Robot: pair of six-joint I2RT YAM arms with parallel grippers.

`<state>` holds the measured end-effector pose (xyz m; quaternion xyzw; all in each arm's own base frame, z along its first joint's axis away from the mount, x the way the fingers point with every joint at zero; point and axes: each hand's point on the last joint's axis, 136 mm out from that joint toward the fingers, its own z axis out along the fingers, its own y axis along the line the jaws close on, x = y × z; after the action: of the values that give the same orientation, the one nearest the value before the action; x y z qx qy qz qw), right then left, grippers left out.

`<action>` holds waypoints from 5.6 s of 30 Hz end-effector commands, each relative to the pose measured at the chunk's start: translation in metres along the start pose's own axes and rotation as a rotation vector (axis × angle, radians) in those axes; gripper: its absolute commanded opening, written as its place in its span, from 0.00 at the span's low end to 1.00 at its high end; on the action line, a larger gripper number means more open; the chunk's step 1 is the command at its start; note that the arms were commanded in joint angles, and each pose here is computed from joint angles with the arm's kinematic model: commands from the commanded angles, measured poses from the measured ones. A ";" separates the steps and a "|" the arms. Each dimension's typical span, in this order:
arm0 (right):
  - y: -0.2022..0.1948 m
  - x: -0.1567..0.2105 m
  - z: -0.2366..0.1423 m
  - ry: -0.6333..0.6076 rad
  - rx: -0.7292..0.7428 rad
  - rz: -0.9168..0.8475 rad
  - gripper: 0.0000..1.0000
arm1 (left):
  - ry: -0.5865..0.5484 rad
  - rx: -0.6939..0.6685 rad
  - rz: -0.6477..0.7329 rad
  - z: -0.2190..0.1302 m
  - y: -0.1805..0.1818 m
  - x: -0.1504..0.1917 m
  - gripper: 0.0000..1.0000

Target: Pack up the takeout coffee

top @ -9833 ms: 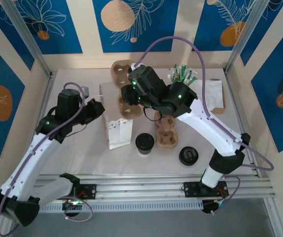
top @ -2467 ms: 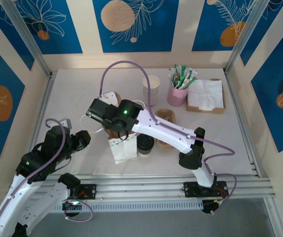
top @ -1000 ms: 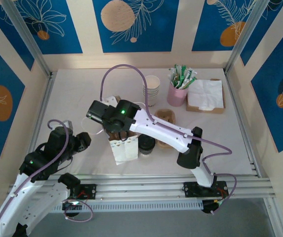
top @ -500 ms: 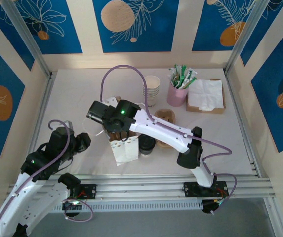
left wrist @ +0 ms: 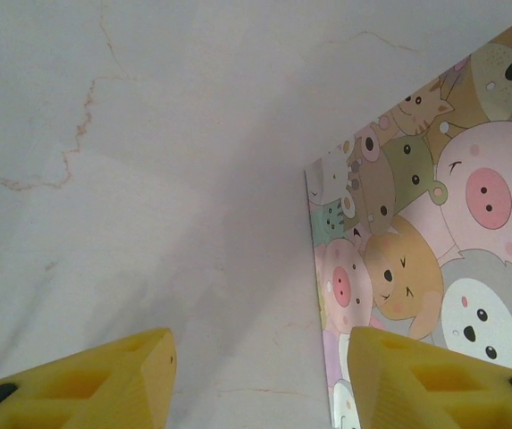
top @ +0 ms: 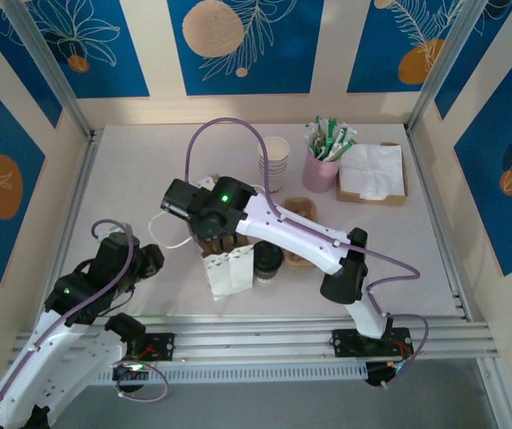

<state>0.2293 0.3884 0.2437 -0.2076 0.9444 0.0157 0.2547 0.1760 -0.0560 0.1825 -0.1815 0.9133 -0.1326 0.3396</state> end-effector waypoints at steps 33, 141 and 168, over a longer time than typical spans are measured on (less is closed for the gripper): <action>-0.003 0.003 -0.005 0.019 -0.018 -0.021 0.32 | -0.269 -0.097 0.174 -0.057 -0.017 -0.095 0.66; -0.126 0.153 -0.022 0.076 -0.031 0.632 0.71 | -0.074 0.045 -0.064 -0.018 0.007 -0.008 0.81; -0.100 0.119 0.032 0.160 0.010 0.686 0.81 | -0.065 -0.009 -0.057 -0.009 0.017 -0.004 0.79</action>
<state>0.1862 0.2472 0.1580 0.1188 0.9777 0.0645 0.1605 0.1659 -0.0406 0.1877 -0.2033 0.8985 -0.1379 0.3637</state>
